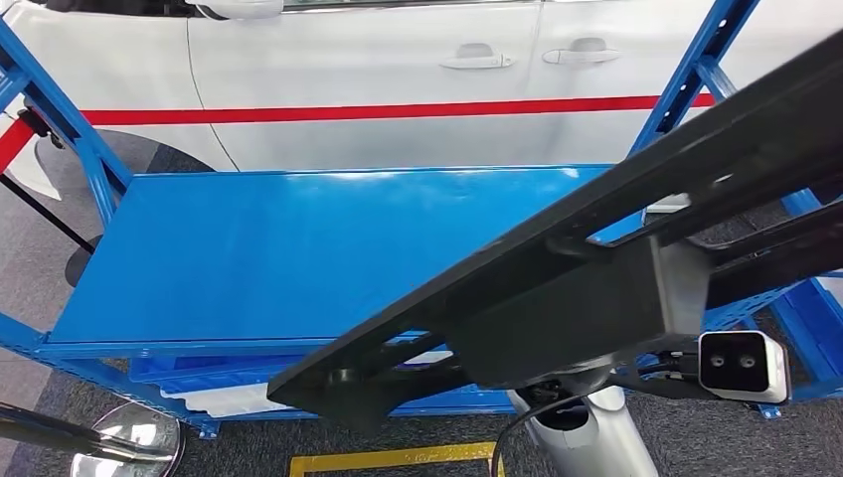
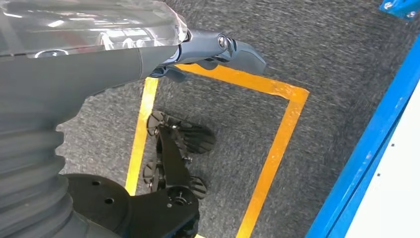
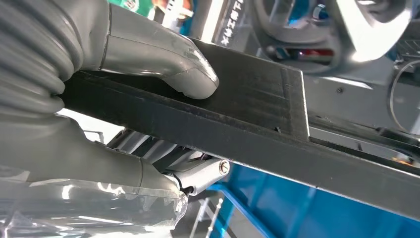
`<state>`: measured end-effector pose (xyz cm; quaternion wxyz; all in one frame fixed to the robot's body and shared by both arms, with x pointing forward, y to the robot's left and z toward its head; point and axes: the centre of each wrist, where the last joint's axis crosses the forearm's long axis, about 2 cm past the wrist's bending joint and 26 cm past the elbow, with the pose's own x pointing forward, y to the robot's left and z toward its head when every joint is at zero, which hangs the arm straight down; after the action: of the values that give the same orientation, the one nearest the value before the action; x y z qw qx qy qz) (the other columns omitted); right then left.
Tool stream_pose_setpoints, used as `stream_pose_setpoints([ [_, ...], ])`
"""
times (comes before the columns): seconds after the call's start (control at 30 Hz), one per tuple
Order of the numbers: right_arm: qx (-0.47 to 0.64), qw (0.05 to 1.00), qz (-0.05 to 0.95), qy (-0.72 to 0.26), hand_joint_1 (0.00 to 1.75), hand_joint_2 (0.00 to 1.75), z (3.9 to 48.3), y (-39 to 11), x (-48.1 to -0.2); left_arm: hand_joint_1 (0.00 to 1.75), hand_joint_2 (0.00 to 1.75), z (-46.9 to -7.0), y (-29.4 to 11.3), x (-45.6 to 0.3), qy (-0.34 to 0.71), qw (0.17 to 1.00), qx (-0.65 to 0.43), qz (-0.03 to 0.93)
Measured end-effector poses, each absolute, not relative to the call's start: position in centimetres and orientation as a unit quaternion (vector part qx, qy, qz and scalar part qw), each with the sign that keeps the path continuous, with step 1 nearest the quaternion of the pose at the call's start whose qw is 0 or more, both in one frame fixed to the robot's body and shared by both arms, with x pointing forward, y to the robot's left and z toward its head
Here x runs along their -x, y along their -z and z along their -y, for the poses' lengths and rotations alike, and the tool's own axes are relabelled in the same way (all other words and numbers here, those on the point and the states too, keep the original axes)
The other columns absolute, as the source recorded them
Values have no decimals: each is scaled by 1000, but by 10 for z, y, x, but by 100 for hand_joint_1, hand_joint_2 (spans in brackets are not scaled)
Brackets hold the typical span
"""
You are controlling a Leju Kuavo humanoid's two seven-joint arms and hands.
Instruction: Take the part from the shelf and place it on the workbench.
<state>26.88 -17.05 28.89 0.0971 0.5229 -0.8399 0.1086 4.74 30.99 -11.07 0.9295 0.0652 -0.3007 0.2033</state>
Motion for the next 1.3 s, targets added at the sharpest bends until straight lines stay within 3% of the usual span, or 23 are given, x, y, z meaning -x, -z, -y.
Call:
stream_pose_setpoints([
  [0.77, -474, 208, 844, -140, 175, 175, 160, -246, -266, 0, 175, -324, 111, -43, -204, 936, -88, 273],
  [1.3, -446, 196, 863, -129, 175, 175, 165, -252, -247, 0, 175, -330, 110, -47, -162, 949, -77, 261],
])
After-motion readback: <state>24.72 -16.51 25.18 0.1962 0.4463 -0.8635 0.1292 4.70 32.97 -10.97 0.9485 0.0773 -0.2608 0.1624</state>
